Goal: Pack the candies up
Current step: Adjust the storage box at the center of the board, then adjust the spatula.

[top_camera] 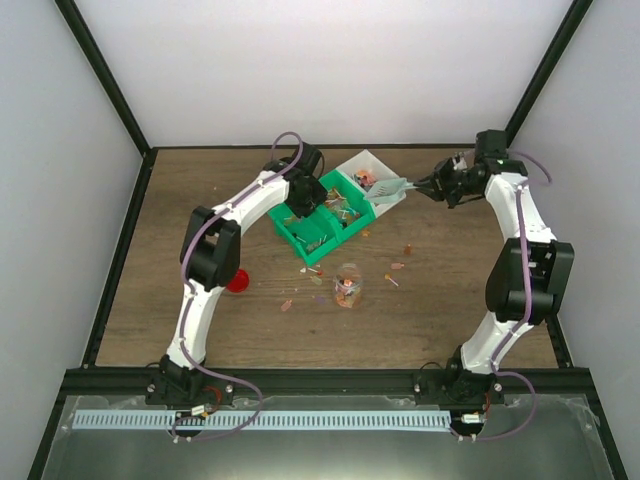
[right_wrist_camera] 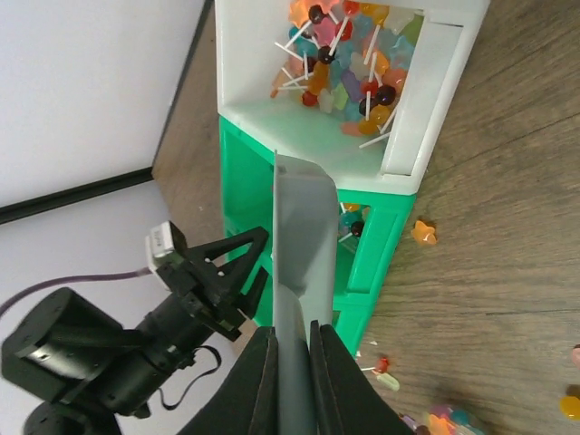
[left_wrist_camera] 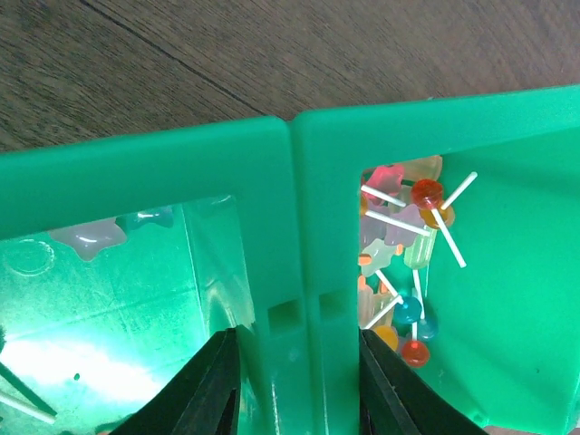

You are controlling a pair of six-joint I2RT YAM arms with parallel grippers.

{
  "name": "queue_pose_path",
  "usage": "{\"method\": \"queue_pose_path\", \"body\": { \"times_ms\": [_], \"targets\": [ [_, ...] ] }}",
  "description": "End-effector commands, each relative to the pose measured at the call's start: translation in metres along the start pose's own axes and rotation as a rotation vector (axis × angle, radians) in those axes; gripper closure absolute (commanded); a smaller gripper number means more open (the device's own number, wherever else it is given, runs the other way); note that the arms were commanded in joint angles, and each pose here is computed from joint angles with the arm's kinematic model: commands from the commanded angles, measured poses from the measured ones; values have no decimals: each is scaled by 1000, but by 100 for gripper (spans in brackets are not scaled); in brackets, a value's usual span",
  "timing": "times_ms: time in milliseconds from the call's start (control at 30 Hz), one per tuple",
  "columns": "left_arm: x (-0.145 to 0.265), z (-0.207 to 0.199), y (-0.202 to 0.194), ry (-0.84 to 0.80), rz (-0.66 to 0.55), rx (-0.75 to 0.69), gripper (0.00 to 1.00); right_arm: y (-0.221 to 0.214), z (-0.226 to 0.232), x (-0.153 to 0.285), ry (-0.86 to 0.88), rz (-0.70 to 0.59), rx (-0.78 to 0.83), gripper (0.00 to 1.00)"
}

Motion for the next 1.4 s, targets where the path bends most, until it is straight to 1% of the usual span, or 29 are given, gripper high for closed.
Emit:
{"method": "queue_pose_path", "body": {
  "times_ms": [0, 100, 233, 333, 433, 533, 600, 633, 667, 700, 733, 767, 900, 967, 1100, 1167, 1267, 1367],
  "targets": [
    [-5, -2, -3, -7, 48, -103, 69, -19, 20, -8, -78, -38, 89, 99],
    [2, -3, -5, -16, 56, -153, 61, -26, 29, -21, -120, -66, 112, 99],
    [17, -3, -9, -16, 72, -220, 45, -36, 41, -33, -163, -88, 133, 99],
    [33, -2, -12, -32, 78, -259, 39, -47, 53, -38, -169, -112, 171, 99],
    [62, -12, -15, -107, 65, -295, 30, -54, 58, -34, -121, -143, 177, 99],
    [89, -19, -11, -162, 35, -324, 18, -52, 66, -26, -101, -176, 206, 99],
    [105, -23, -7, -247, 42, -318, 15, -53, 71, -23, -84, -178, 232, 99],
    [112, -25, -3, -309, 56, -299, 14, -55, 74, -22, -65, -177, 244, 99],
    [118, -29, -2, -400, 84, -280, 14, -56, 77, -21, -39, -174, 257, 99],
    [125, -32, -6, -503, 138, -268, 14, -58, 81, -19, -12, -173, 270, 99],
    [133, -37, -7, -608, 162, -262, 14, -61, 84, -18, 15, -169, 282, 99],
    [137, -38, -9, -677, 182, -257, 14, -63, 88, -17, 42, -168, 296, 99],
    [143, -47, -19, -771, 253, -335, 14, -70, 103, -11, 126, -150, 337, 99],
    [150, -52, -24, -843, 278, -367, 14, -74, 110, -9, 168, -133, 359, 99],
    [146, -53, -27, -864, 305, -381, 15, -81, 122, -4, 238, -109, 386, 99],
    [145, -55, -28, -888, 323, -384, 19, -85, 128, -2, 264, -95, 398, 99],
    [143, -62, -29, -924, 352, -392, 28, -91, 131, -2, 282, -79, 409, 99],
    [141, -67, -32, -948, 386, -399, 43, -95, 130, -1, 285, -76, 408, 99]
  ]
}}
Point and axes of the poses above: each gripper's point midway between its finger pads, its own x axis back along the fingers, its own z axis along the line the jaws close on, y = z × x, the point moved 4 cm from there along x, back along the fingers, and after that the axes turned 9 degrees about x, right-handed, at the moved point
